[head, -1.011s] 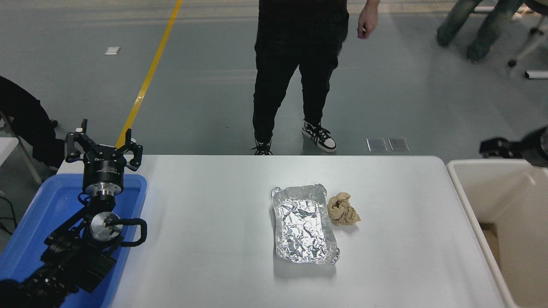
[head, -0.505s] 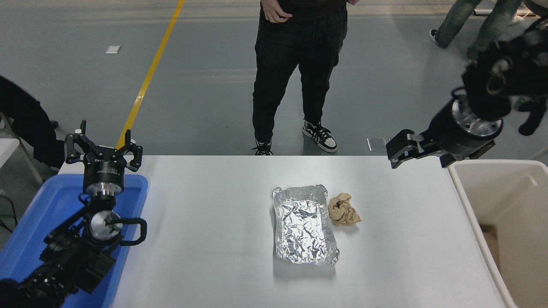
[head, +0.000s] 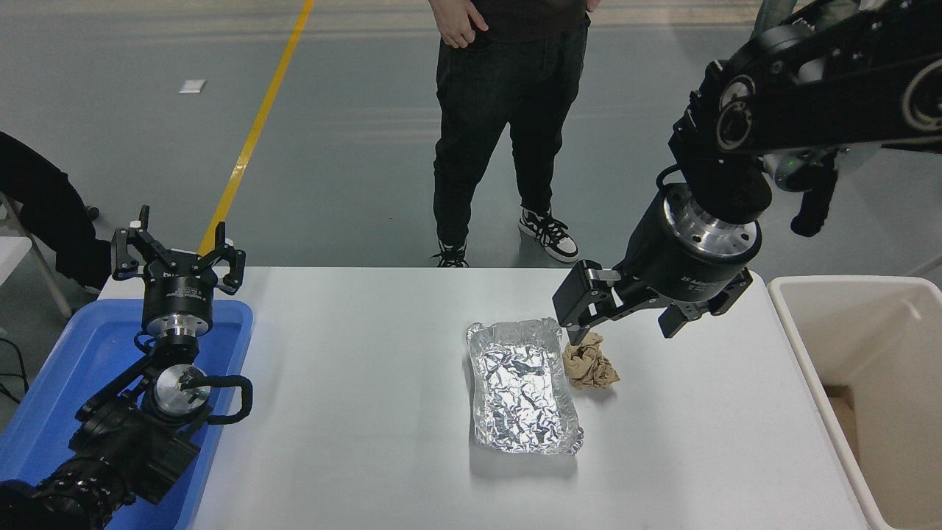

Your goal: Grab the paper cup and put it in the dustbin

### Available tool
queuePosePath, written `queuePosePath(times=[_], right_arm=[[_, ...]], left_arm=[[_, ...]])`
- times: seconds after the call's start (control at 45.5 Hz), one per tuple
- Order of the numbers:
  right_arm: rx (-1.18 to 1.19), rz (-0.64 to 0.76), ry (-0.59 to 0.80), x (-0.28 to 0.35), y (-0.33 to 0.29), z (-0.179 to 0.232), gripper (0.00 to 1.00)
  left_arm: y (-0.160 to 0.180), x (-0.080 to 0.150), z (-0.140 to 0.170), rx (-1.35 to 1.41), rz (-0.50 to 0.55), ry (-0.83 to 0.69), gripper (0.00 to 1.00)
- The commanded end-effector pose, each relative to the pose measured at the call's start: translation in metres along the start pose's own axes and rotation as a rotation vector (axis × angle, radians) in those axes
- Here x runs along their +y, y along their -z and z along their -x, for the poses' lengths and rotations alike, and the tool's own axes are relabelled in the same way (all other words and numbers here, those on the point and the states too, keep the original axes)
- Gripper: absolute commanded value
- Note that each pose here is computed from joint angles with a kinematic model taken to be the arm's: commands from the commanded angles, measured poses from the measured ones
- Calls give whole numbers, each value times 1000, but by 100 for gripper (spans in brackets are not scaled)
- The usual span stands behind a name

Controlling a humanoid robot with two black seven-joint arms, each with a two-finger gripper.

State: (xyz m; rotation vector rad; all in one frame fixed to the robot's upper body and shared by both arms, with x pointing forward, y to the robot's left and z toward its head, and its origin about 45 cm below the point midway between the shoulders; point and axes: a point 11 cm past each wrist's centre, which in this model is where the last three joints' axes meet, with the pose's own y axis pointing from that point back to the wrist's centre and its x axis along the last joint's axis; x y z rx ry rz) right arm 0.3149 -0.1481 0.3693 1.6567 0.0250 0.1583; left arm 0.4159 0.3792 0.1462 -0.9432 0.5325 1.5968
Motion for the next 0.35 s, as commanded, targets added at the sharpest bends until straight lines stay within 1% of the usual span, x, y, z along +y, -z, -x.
queuePosePath(times=[0.0, 0.154, 0.33], right_arm=[[-40, -11, -28, -13, -10, -16, 100], [-25, 35, -49, -29, -31, -28, 100], [-60, 25, -66, -32, -44, -34, 100]], left_arm=[[0, 0, 0, 0, 0, 0, 99], [0, 0, 0, 0, 0, 0, 99], [0, 0, 0, 0, 0, 0, 99]])
